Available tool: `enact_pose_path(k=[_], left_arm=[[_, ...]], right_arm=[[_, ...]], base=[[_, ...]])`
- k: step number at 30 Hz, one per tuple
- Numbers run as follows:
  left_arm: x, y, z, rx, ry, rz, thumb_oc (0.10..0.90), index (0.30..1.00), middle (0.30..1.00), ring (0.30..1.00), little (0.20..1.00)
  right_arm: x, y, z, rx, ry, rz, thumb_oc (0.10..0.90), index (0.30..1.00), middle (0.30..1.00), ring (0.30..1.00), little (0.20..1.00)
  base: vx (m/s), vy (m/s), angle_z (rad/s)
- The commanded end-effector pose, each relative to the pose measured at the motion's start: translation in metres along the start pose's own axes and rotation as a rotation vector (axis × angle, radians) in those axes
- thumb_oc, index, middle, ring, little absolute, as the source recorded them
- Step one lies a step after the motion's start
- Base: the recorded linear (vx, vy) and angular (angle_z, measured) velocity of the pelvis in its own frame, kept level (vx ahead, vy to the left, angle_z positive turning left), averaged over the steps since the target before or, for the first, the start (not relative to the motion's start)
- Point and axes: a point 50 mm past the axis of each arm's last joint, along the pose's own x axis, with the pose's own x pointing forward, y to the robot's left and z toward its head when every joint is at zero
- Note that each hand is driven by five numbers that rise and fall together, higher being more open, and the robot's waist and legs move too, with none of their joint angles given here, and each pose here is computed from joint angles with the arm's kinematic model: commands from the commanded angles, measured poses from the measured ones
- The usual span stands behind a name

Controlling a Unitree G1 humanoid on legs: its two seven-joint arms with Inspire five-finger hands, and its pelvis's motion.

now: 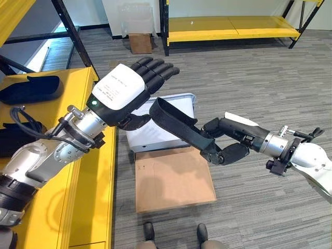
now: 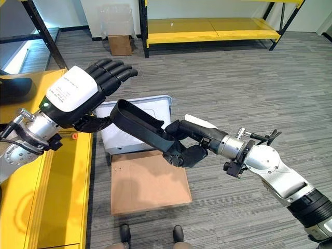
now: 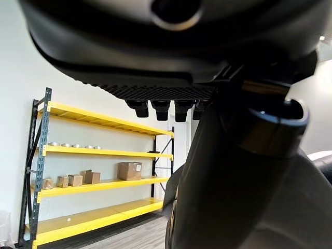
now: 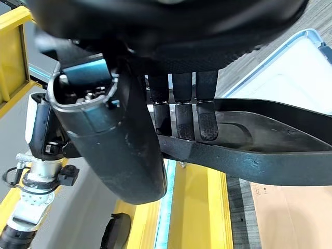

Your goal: Move parts from the plastic box to the shelf.

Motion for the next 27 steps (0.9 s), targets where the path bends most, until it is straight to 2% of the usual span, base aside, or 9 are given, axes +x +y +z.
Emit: enact_pose_path(k=[1,8,15,16,17,27], left_arm=[[0.008,0.010,-0.009,-0.035,0.027,0.108,0.900,1.000,1.000,1.000,1.000],[0.018,-0.014,-0.009,-0.102,0.045,0.071,0.900,1.000,1.000,1.000,1.000],[0.020,-0.022,-0.005,-0.154,0.044,0.070,0.900,1.000,1.000,1.000,1.000],[0.020,-0.024,-0.005,-0.161,0.046,0.070,0.680,0.693,0.693,0.693,0.693],[0.020,-0.025,-0.004,-0.167,0.048,0.068,0.400,0.300,0.300,0.300,0.300],[0.017,-0.028,-0.004,-0.188,0.049,0.059,0.400,0.300,0.300,0.300,0.300]], right_arm=[[0.014,-0.017,0.042,-0.013,-0.274,-0.071,0.400,0.300,0.300,0.300,0.300],[0.022,-0.016,0.050,-0.002,-0.330,-0.074,0.400,0.300,0.300,0.300,0.300],[0.024,-0.016,0.051,-0.008,-0.340,-0.081,0.400,0.300,0.300,0.300,0.300],[0.025,-0.016,0.051,-0.008,-0.341,-0.083,0.400,0.300,0.300,0.300,0.300],[0.025,-0.016,0.051,-0.007,-0.343,-0.085,0.400,0.300,0.300,0.300,0.300],[0.026,-0.016,0.049,-0.008,-0.350,-0.102,0.400,0.300,0.300,0.300,0.300]], base=[[0.00,0.008,-0.03],[0.00,0.004,-0.02],[0.00,0.002,-0.03],[0.00,0.005,-0.10],[0.00,0.007,-0.05],[0.00,0.000,0.00]])
